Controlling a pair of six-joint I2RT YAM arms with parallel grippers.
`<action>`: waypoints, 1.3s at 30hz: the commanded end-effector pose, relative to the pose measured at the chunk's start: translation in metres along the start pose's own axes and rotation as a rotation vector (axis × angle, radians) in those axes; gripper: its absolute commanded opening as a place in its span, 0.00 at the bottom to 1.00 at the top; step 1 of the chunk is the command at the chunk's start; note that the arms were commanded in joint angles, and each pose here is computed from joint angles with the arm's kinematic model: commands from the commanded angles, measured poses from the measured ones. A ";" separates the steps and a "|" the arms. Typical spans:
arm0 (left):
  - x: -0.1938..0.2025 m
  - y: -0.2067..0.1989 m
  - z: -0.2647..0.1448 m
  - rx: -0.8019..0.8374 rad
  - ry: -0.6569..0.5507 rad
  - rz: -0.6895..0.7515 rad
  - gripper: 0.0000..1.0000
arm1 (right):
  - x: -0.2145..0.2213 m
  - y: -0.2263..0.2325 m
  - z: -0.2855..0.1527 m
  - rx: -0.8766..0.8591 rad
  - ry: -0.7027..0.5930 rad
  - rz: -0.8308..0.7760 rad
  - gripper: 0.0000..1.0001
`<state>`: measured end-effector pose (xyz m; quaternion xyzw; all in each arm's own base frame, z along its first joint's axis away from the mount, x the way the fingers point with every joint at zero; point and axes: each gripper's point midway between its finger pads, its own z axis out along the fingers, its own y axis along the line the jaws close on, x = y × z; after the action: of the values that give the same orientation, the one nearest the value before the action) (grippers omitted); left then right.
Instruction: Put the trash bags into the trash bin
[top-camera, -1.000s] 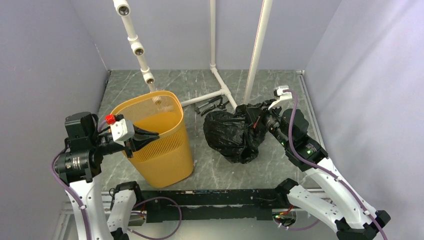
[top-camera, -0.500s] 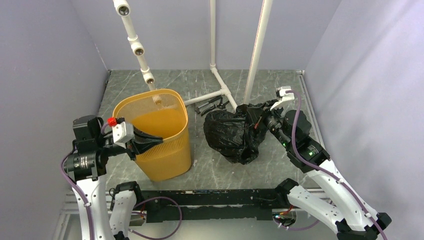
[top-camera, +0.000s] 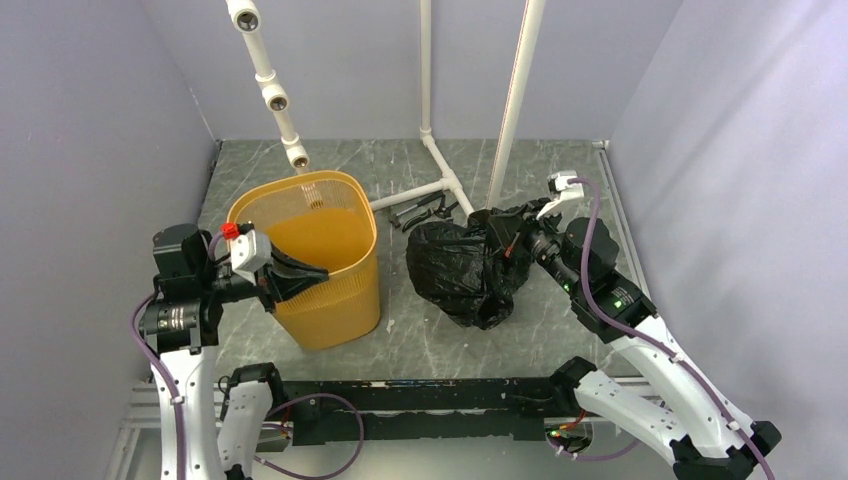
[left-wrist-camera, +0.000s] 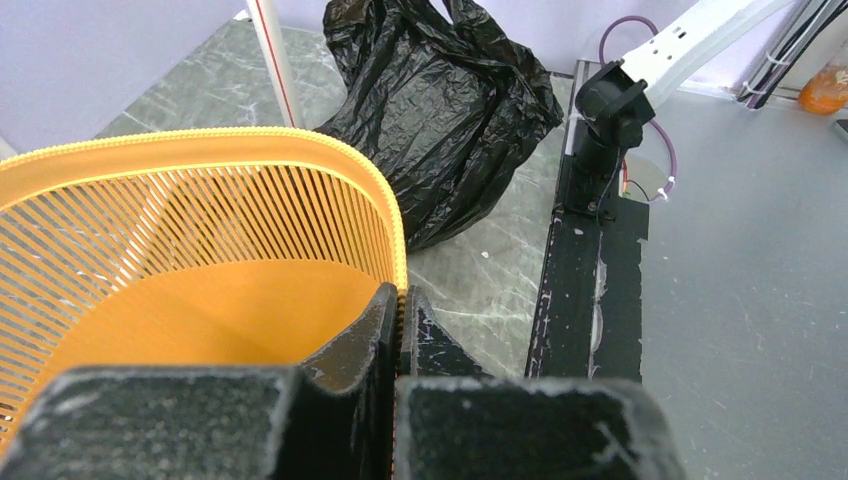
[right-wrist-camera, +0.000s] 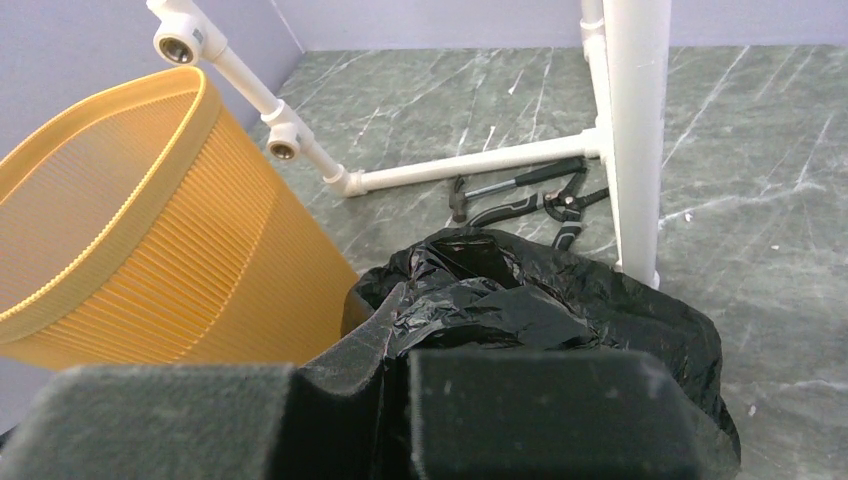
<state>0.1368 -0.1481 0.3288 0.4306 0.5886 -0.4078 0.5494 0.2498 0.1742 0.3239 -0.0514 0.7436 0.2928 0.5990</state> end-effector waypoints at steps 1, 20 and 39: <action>-0.005 0.011 0.008 -0.011 -0.004 0.005 0.03 | -0.028 0.014 -0.001 -0.042 -0.079 0.023 0.04; 0.003 0.010 0.112 0.030 0.175 0.130 0.02 | -0.039 -0.001 -0.022 0.034 -0.105 -0.016 0.04; -0.026 -0.020 0.140 0.249 0.022 0.252 0.02 | -0.080 0.011 -0.082 -0.020 -0.246 -0.001 0.04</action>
<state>0.1746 -0.2828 0.3200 0.5454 0.5428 -0.3848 0.5097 0.2076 0.1336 0.3864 -0.0312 0.6834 0.3027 0.6637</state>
